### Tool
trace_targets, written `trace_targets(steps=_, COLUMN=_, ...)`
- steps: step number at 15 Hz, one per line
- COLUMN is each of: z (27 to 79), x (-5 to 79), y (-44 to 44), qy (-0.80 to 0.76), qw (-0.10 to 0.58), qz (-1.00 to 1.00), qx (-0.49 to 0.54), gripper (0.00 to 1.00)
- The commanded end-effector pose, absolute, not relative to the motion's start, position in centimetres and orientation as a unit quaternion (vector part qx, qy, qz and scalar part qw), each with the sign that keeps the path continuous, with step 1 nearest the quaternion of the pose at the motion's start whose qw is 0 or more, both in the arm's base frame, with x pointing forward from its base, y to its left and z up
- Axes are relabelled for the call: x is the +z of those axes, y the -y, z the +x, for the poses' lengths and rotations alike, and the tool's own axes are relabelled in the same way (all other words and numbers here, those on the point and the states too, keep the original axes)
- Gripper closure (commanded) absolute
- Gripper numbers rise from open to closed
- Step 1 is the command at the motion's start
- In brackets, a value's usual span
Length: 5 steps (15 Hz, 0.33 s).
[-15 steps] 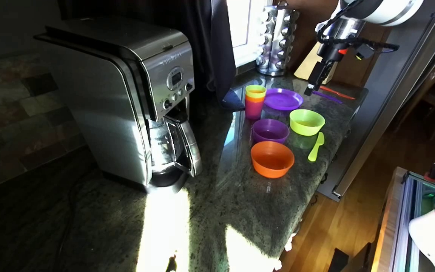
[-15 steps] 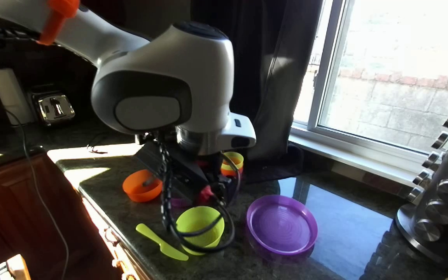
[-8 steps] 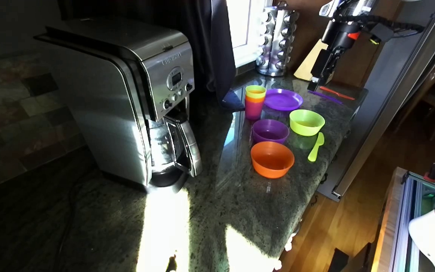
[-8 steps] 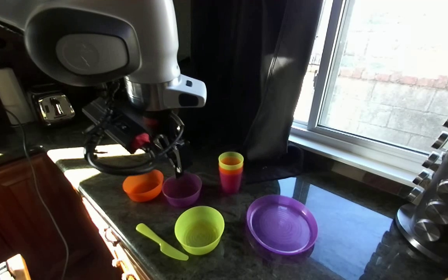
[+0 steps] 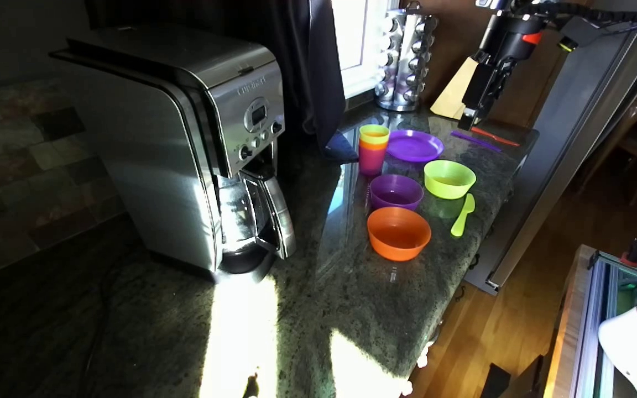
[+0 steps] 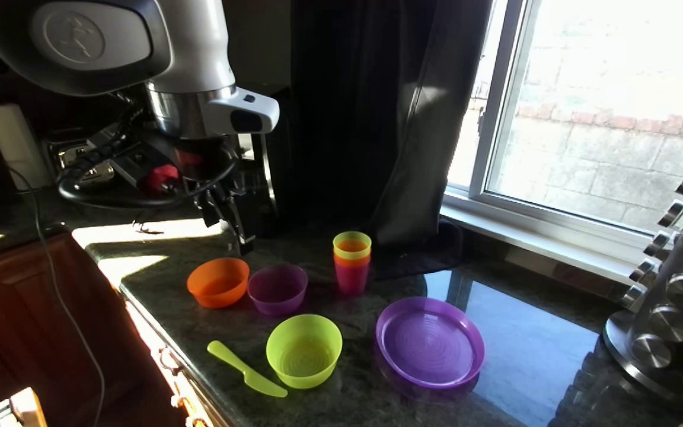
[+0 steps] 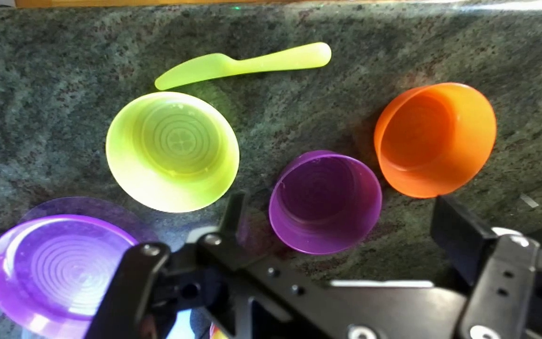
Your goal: Unstack the bowls
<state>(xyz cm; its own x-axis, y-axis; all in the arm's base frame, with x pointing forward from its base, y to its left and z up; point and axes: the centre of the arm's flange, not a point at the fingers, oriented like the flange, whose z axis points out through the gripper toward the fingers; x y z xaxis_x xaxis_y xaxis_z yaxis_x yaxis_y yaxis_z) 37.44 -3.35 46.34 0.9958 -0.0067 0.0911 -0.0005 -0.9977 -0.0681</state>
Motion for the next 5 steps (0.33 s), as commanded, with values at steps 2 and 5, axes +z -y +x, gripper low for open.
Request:
trace_targets(steps=2, z=37.45, x=46.51, y=3.23, qy=-0.001, qw=0.034, qz=-0.998, qx=-0.048, gripper=0.00)
trace_targets(steps=5, z=37.50, x=46.43, y=3.38, qy=-0.003, qw=0.036, qz=-0.998, qx=-0.047, gripper=0.00)
